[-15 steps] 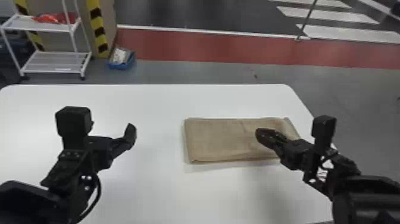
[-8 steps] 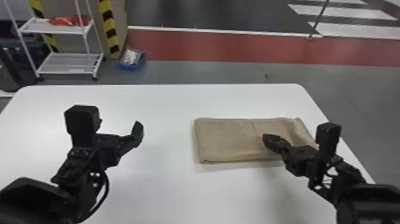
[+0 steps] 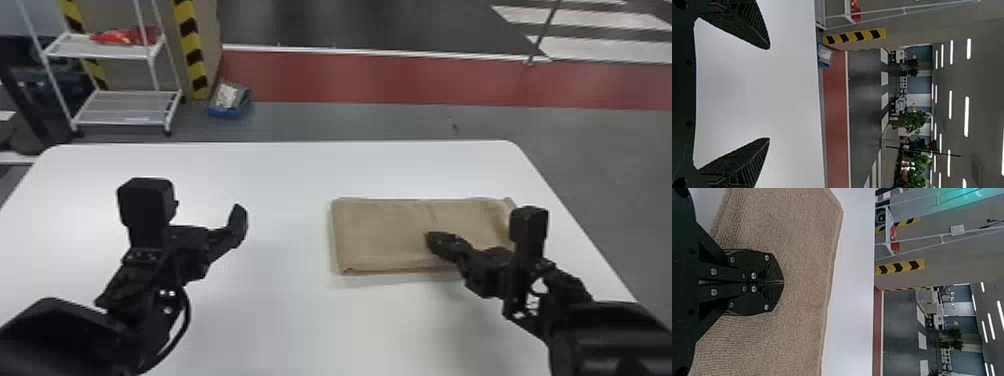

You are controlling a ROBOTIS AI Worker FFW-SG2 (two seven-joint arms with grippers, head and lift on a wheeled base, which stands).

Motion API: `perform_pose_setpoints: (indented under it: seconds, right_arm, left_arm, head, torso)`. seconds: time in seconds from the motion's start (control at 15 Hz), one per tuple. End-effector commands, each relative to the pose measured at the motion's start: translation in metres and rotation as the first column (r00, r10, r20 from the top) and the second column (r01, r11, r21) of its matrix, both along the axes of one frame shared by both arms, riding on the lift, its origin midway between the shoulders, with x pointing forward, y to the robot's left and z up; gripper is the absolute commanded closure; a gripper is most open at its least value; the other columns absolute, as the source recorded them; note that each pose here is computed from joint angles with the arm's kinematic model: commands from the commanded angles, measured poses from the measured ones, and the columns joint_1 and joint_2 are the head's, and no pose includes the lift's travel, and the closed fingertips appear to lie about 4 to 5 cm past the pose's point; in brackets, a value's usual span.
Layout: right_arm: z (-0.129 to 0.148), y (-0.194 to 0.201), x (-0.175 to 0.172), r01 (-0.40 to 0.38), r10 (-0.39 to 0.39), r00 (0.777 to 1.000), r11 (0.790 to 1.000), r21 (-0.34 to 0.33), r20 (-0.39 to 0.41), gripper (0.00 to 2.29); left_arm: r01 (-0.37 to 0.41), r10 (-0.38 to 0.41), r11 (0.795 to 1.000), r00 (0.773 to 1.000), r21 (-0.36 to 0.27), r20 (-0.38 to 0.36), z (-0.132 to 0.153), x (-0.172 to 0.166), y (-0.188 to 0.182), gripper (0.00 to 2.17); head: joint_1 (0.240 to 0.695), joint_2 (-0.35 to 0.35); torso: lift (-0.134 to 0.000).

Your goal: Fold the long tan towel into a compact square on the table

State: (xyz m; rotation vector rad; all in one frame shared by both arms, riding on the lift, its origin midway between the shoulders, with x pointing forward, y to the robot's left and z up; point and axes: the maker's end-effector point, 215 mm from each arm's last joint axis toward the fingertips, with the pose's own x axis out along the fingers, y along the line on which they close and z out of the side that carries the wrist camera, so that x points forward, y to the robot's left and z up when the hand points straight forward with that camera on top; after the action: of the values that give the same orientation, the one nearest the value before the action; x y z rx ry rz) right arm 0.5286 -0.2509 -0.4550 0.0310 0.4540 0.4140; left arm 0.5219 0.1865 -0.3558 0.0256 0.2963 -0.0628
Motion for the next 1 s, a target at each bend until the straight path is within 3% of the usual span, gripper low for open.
perform_pose_setpoints:
  seconds: [0.0,0.4,0.93]
  right_arm:
    - [-0.002,0.019,0.004,-0.023,0.024,1.0,1.0,0.014,-0.018,2.25]
    - [-0.009,0.067,0.005,-0.079,0.081,0.995,0.996,0.033,-0.055,2.25]
    - [-0.006,0.134,0.004,-0.132,0.135,0.99,0.989,0.063,-0.048,2.25]
  left_arm:
    - [0.002,-0.002,1.0,1.0,0.001,0.004,0.002,-0.002,0.0,0.04]
    - [0.003,-0.003,1.0,1.0,0.003,0.007,0.005,-0.003,0.0,0.07]
    - [0.001,-0.001,1.0,1.0,0.003,0.009,0.005,-0.003,0.002,0.07]
  head:
    - [0.695,-0.069]
    - [0.695,-0.02]
    - [0.695,0.049]
  torso:
    - [-0.125]
    - [-0.125]
    - [-0.125]
